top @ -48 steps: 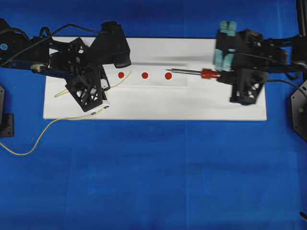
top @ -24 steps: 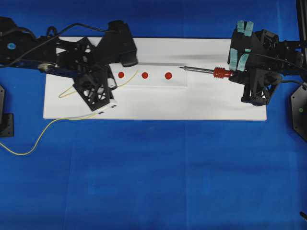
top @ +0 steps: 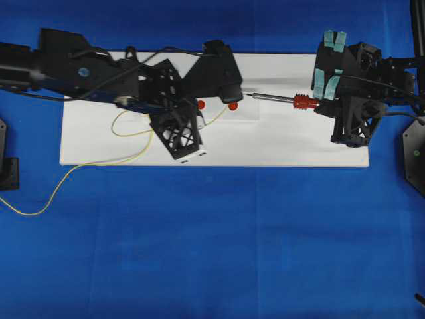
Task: Touch the tip of the soldering iron to the tip of the solder at the mark.
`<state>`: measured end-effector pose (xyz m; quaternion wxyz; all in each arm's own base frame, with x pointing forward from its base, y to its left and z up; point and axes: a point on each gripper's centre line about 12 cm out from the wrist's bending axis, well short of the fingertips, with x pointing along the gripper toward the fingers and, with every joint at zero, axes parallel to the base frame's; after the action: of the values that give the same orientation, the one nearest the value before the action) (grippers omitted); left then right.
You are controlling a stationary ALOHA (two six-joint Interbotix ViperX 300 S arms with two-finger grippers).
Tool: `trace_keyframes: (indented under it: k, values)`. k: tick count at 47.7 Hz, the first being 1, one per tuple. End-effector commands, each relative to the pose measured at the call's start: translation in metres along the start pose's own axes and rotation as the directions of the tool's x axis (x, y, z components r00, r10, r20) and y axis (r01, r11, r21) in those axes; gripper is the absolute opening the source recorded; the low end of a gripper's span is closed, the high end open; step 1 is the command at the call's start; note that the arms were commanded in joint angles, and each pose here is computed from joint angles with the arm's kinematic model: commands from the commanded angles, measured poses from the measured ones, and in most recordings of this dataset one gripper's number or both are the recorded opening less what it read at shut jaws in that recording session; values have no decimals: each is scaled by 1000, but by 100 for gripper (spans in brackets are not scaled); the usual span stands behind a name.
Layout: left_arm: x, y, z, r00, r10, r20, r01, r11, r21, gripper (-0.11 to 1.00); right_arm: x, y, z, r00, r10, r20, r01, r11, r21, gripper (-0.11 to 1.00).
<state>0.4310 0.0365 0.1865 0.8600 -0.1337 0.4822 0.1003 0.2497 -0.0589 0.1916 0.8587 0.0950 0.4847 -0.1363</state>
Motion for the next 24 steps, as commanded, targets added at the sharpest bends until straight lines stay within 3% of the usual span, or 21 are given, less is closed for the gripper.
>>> trace_keyframes:
  k: [1,24]
  values:
    - [-2,-2,11,999,-6,33,6,1000,1,3,-4,0,8,999,1,34,-1,1000,0,6]
    - [13,-2,11,1000,-5,29,5,1000,-2,3,-1,0,7,999,1,35,-1,1000,-2,6]
